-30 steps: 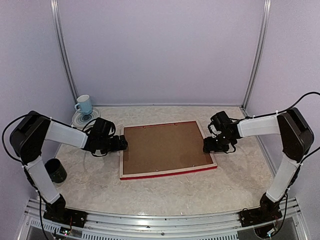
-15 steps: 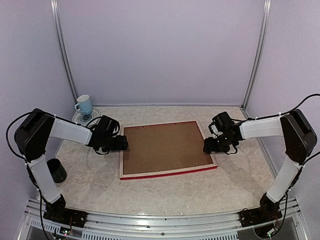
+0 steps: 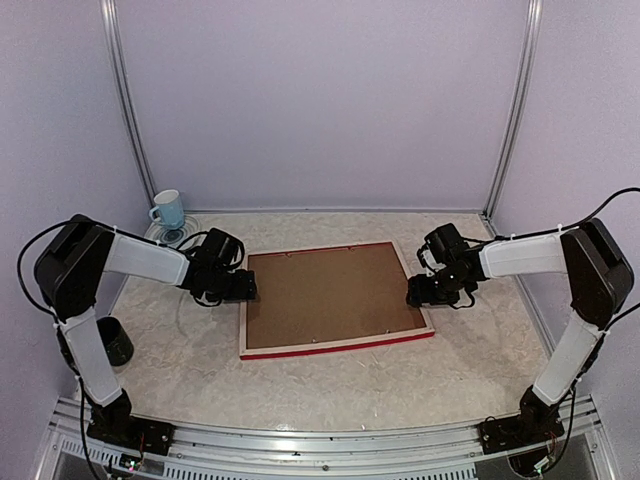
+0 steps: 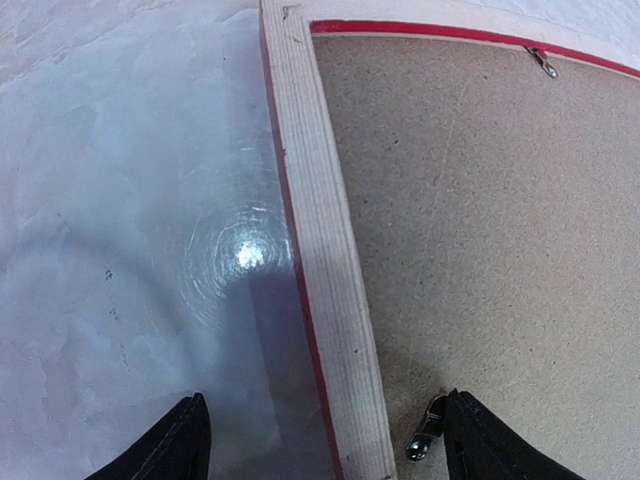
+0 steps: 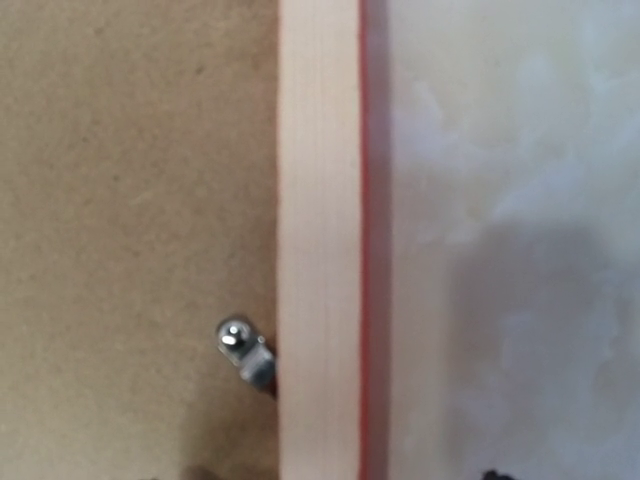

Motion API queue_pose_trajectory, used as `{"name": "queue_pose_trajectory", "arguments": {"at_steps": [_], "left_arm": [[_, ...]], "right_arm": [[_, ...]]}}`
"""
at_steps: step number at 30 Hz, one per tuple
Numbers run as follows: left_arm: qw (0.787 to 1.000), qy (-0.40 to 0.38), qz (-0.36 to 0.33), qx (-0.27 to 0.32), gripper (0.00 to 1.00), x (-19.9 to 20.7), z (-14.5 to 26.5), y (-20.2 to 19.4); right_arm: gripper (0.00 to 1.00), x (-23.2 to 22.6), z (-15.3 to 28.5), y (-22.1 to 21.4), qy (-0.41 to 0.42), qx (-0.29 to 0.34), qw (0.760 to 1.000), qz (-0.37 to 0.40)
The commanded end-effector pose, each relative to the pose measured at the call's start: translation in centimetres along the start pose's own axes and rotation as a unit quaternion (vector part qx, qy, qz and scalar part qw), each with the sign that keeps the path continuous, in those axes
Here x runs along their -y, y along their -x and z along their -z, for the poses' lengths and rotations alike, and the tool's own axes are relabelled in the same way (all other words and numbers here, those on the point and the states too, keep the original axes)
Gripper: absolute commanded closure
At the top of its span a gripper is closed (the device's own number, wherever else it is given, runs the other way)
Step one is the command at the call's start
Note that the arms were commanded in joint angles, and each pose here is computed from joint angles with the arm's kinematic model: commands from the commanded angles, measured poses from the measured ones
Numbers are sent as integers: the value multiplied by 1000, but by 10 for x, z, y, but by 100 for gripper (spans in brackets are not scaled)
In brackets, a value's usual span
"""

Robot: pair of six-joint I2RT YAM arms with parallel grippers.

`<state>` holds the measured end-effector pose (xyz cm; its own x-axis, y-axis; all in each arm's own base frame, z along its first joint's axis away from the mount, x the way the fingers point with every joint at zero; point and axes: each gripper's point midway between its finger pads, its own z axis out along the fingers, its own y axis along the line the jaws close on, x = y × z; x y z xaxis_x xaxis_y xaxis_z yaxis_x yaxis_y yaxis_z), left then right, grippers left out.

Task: Put the photo into the frame
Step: Press the fastener onto the backboard.

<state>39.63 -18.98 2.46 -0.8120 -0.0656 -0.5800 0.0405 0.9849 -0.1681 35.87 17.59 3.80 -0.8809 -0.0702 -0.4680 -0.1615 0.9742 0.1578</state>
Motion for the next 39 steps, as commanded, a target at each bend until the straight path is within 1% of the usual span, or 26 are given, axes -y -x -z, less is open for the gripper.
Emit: {"name": "queue_pose_trajectory", "arguments": {"at_steps": [1, 6, 8, 14, 17, 21, 22, 26, 29, 31, 34, 36, 39], "left_arm": [[1000, 6, -8, -26, 23, 0, -7, -12], [999, -3, -2, -37, 27, 3, -11, -17], [999, -7, 1, -41, 31, 5, -13, -18], [999, -17, 6, -48, 35, 8, -14, -22], [999, -20, 6, -50, 40, 9, -13, -23], [998, -28, 5, -54, 54, 12, -12, -25], [998, -29, 5, -53, 56, 13, -12, -26], [998, -33, 5, -51, 58, 14, -8, -24], [998, -36, 6, -49, 65, 15, -6, -23], [998, -39, 6, -49, 67, 16, -5, -23], [998, -41, 6, -49, 73, 17, -4, -24], [998, -41, 6, -48, 74, 17, -3, -24], [998, -40, 7, -47, 79, 17, -2, -24]], "right_arm": [[31, -3, 3, 2, 4, 6, 1000, 7], [31, -2, 3, 2, 2, 7, 1000, 8], [31, -1, 3, 3, 1, 7, 1000, 7], [31, -1, 3, 3, 1, 7, 1000, 8], [31, -1, 2, 2, 0, 7, 1000, 8], [31, 0, 2, 2, -1, 6, 1000, 8], [31, -1, 2, 2, -2, 6, 1000, 8], [31, 1, 2, 2, -3, 6, 1000, 7], [31, 1, 1, 2, -3, 5, 1000, 7], [31, 1, 1, 1, -4, 4, 1000, 7], [31, 1, 1, 2, -5, 5, 1000, 7], [31, 1, 0, 1, -5, 4, 1000, 6], [31, 2, 0, 1, -5, 4, 1000, 6]]}}
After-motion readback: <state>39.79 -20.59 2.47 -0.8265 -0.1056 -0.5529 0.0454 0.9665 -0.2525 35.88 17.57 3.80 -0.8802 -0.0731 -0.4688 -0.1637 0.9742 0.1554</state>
